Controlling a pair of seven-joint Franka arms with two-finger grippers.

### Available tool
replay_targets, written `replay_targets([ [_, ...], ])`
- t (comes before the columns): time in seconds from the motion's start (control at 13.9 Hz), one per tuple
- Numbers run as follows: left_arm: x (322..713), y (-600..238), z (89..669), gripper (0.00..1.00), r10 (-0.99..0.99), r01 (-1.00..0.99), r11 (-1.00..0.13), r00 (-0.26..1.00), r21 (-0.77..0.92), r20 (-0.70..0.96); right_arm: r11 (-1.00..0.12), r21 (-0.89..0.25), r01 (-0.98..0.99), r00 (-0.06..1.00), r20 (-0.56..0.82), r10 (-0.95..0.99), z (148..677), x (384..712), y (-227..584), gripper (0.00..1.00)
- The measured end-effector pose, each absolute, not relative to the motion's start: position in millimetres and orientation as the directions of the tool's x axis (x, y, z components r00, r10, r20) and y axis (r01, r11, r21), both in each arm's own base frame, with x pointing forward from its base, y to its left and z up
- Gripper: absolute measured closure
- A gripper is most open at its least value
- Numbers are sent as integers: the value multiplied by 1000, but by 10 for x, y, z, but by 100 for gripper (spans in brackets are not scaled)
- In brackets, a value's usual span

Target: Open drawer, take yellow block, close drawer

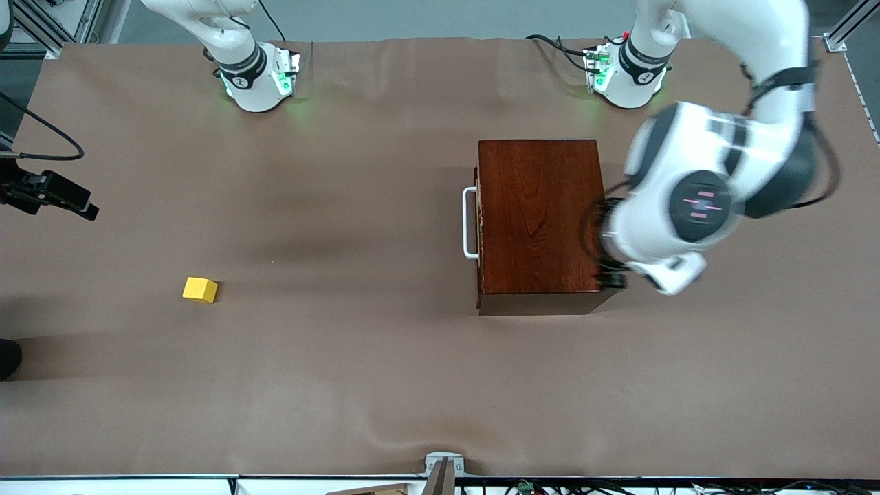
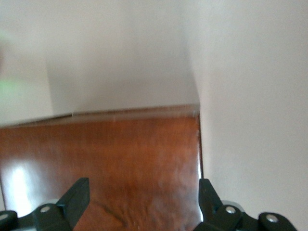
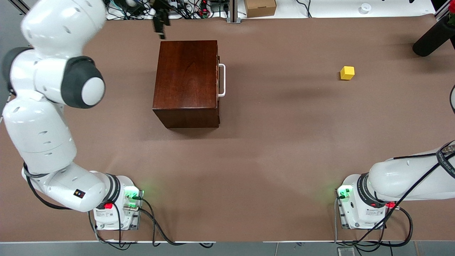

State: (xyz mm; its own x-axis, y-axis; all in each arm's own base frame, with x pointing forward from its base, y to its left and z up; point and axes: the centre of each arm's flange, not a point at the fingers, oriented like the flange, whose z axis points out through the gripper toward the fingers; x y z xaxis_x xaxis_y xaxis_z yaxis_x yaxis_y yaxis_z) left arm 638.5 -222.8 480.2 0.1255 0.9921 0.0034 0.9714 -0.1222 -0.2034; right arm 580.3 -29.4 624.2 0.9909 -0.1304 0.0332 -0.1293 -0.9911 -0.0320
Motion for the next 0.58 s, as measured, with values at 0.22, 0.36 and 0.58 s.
replay_targets([
  [0.22,6380,-1420,5022,0,978,958,-208,205,-198,-32,-991,-32,-130,991,33,-131,6240,5803,-300,0],
  [0.36,6289,-941,5190,0,970,953,-241,234,-185,-57,-991,-32,-133,991,32,-134,6236,5802,-312,0],
  [0.58,6038,-370,5316,0,943,928,-330,317,-174,-100,-990,-31,-140,990,31,-141,6234,5800,-354,0],
])
